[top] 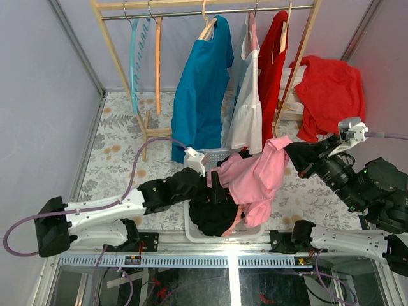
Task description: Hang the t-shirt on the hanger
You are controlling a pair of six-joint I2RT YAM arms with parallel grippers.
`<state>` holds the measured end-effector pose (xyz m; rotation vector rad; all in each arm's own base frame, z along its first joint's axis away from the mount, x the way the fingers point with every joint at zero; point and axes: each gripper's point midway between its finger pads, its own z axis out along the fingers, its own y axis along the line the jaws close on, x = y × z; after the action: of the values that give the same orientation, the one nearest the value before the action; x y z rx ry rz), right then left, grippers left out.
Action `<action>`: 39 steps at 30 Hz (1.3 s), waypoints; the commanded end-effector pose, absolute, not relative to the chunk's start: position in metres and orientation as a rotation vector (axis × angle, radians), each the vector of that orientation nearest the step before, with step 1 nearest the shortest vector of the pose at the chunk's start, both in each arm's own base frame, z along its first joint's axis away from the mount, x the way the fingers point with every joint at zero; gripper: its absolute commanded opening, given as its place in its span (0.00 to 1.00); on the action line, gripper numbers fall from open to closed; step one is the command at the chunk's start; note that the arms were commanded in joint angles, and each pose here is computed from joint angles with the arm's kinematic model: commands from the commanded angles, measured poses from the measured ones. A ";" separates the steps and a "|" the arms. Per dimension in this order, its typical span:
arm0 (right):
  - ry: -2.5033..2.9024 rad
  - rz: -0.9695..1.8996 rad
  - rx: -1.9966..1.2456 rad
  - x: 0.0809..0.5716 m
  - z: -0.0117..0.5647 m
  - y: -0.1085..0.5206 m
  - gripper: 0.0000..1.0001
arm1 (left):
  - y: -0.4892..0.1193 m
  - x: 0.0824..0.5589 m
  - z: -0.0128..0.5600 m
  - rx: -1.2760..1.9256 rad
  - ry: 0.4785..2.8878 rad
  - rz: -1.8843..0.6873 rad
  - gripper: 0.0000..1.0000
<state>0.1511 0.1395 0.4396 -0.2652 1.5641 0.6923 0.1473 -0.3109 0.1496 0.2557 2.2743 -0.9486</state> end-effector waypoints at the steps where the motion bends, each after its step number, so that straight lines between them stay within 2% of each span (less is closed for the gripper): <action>1: 1.476 0.744 -0.206 0.151 0.472 0.134 0.00 | -0.335 0.157 0.169 0.295 2.191 -0.965 0.81; 4: 1.476 0.745 -0.203 0.150 0.472 0.131 0.00 | -0.333 0.167 0.167 0.257 2.189 -0.889 0.78; 6: 1.474 0.754 -0.205 0.148 0.472 0.130 0.00 | -0.332 0.175 0.168 0.224 2.179 -0.853 0.71; 8: 1.473 0.753 -0.199 0.147 0.471 0.127 0.00 | -0.335 0.181 0.171 0.212 2.168 -0.833 0.61; 14: 1.475 0.752 -0.194 0.146 0.469 0.122 0.00 | -0.339 0.193 0.173 0.193 2.174 -0.754 0.15; 17: 1.474 0.751 -0.192 0.145 0.467 0.120 0.00 | -0.330 0.196 0.182 0.162 2.159 -0.724 0.01; 28: 1.508 0.777 -0.201 0.141 0.447 0.123 0.00 | -0.286 0.198 0.234 0.099 2.117 -0.640 0.00; 35: 1.563 0.803 -0.218 0.137 0.426 0.130 0.00 | -0.266 0.200 0.308 0.116 2.019 -0.668 0.00; 39: 1.599 0.828 -0.232 0.133 0.417 0.133 0.07 | -0.257 0.205 0.357 0.121 1.945 -0.676 0.00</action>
<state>0.1397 0.1297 0.4135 -0.2476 1.6000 0.7506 0.1974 -0.2761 0.3120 0.1079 2.0264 -0.7219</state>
